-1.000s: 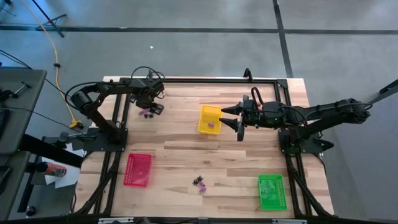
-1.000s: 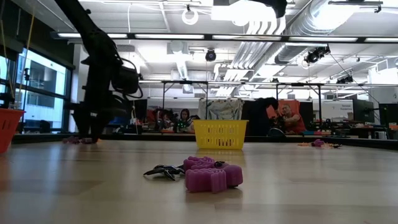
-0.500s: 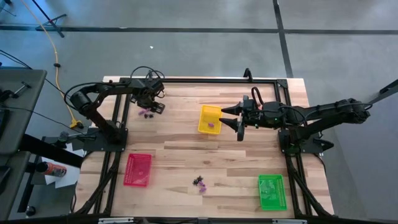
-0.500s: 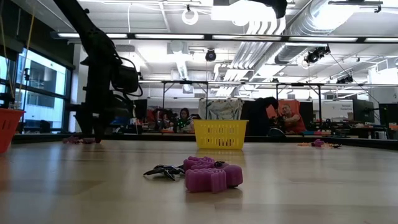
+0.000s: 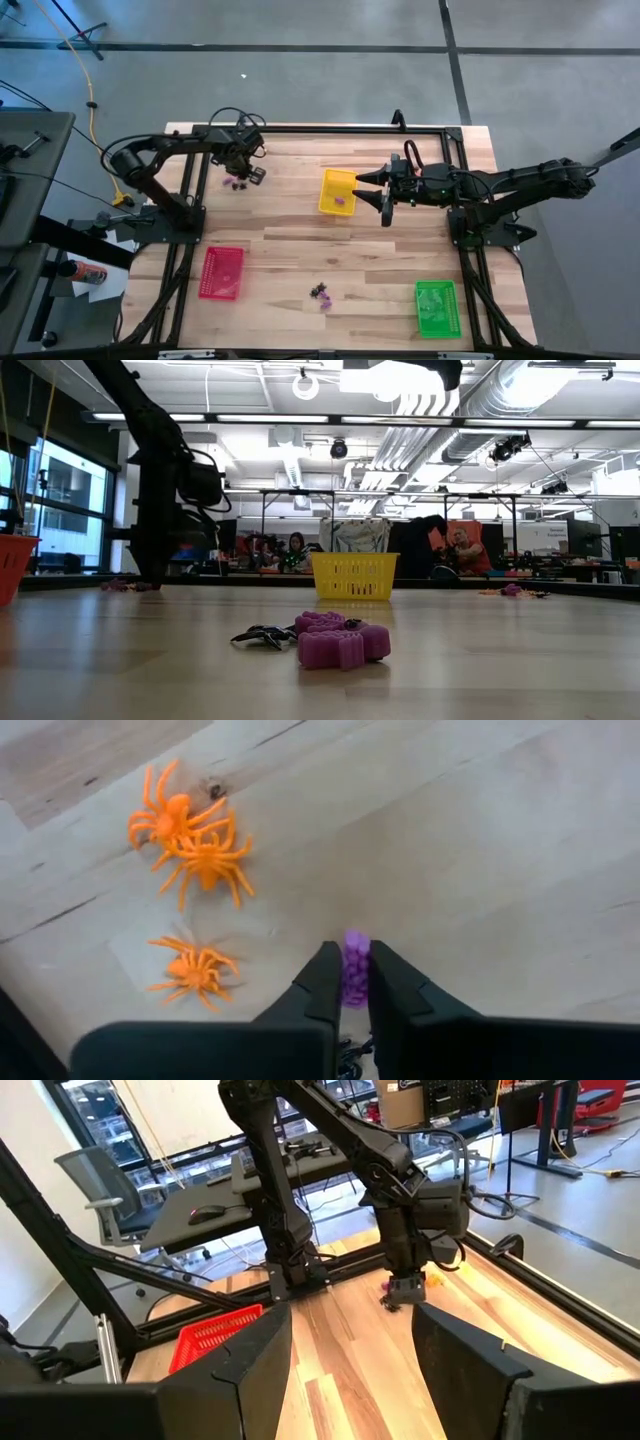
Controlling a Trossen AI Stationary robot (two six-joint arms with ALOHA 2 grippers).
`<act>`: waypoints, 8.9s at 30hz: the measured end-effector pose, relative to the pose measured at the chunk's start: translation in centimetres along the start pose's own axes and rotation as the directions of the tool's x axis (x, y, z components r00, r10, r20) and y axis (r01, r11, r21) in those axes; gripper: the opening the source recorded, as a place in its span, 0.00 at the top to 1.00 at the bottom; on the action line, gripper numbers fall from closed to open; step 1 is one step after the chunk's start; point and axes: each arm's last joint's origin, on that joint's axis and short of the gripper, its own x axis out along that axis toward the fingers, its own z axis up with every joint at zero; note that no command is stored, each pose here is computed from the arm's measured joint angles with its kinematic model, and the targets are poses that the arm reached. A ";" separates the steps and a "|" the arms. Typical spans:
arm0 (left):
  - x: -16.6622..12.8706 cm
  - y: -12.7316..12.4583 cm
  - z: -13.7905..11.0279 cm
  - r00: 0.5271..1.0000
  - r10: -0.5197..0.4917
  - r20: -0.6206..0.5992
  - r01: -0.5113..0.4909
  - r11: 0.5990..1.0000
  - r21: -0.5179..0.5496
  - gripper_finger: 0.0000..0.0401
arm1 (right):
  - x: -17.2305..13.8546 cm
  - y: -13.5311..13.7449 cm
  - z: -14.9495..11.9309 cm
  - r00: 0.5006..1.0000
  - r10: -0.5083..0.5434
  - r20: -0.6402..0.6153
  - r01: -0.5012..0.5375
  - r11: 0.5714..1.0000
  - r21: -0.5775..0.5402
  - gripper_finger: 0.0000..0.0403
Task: Sort Halloween decoration
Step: Put the skeleton toy into the yellow bin
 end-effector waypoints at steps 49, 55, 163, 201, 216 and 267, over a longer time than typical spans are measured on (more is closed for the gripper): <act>-20.4 -15.0 -11.3 -0.119 -0.891 0.439 0.366 0.371 0.853 0.98 | -0.1 0.7 1.0 0.985 0.155 0.079 -0.143 0.980 -0.139 0.49; -20.4 -15.1 -9.9 -0.055 -0.872 0.487 0.399 0.428 0.811 0.98 | -0.1 0.7 1.2 0.983 0.158 0.095 -0.145 0.980 -0.137 0.49; -22.9 -12.8 -11.5 -0.012 -0.834 0.552 0.192 0.540 0.820 0.53 | -0.4 0.7 2.5 0.966 0.074 0.248 -0.027 0.981 -0.190 0.49; -23.1 -12.7 -11.5 -0.021 -0.812 0.584 0.194 0.569 0.799 0.53 | 8.0 11.5 -9.8 0.735 0.289 -0.614 -0.474 0.866 -0.159 0.49; -23.1 -12.7 -11.5 -0.022 -0.812 0.584 0.193 0.569 0.799 0.53 | 15.2 17.3 -17.0 0.586 0.183 -0.789 -0.507 0.843 -0.182 0.49; -23.0 -12.7 -11.5 -0.014 -0.810 0.586 0.194 0.573 0.797 0.53 | 14.4 16.6 -24.0 0.470 0.099 -0.877 -0.546 0.814 -0.200 0.93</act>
